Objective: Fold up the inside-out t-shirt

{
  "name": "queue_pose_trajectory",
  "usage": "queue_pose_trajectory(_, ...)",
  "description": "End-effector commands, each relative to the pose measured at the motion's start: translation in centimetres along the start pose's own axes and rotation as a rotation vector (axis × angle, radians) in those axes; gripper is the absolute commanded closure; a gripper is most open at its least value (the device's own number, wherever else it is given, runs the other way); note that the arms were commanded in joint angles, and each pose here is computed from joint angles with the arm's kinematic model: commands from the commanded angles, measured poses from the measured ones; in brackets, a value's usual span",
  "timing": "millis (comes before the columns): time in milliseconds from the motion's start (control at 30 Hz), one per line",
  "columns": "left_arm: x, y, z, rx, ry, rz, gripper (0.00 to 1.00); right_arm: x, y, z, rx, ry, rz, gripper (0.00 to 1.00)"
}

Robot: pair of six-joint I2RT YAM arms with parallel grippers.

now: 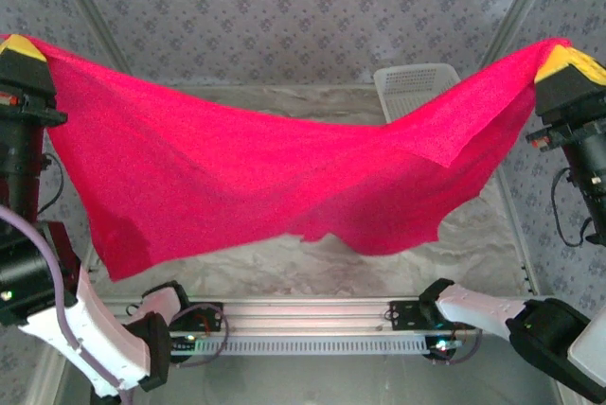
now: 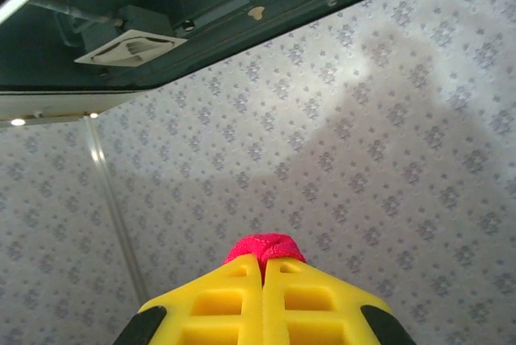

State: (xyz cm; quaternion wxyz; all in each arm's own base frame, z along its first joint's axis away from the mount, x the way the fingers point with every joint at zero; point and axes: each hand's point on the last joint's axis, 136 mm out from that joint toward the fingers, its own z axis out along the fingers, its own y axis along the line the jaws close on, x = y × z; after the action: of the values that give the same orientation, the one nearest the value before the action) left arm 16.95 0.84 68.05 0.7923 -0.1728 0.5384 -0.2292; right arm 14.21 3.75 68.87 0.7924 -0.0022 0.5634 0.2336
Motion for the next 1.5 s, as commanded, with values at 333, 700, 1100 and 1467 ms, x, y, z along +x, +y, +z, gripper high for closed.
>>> queue_pose_trajectory(333,24.4,21.8,12.5,-0.297,0.43,-0.107,1.0,22.0,-6.3,17.9,0.306,0.347,-0.215,1.0)
queue_pose_trajectory(700,46.4,39.7,15.2,-0.617,0.753,-0.184,1.0,52.5,-17.0,27.2,0.449,0.815,-0.049,1.0)
queue_pose_trajectory(1100,50.8,42.3,18.0,-0.708,0.917,-0.147,0.25,64.3,-19.9,29.7,0.473,0.978,0.266,0.26)
queue_pose_trajectory(1467,56.6,32.7,4.6,-0.579,1.098,-0.429,0.24,67.7,-13.9,14.8,0.432,1.302,0.359,0.3)
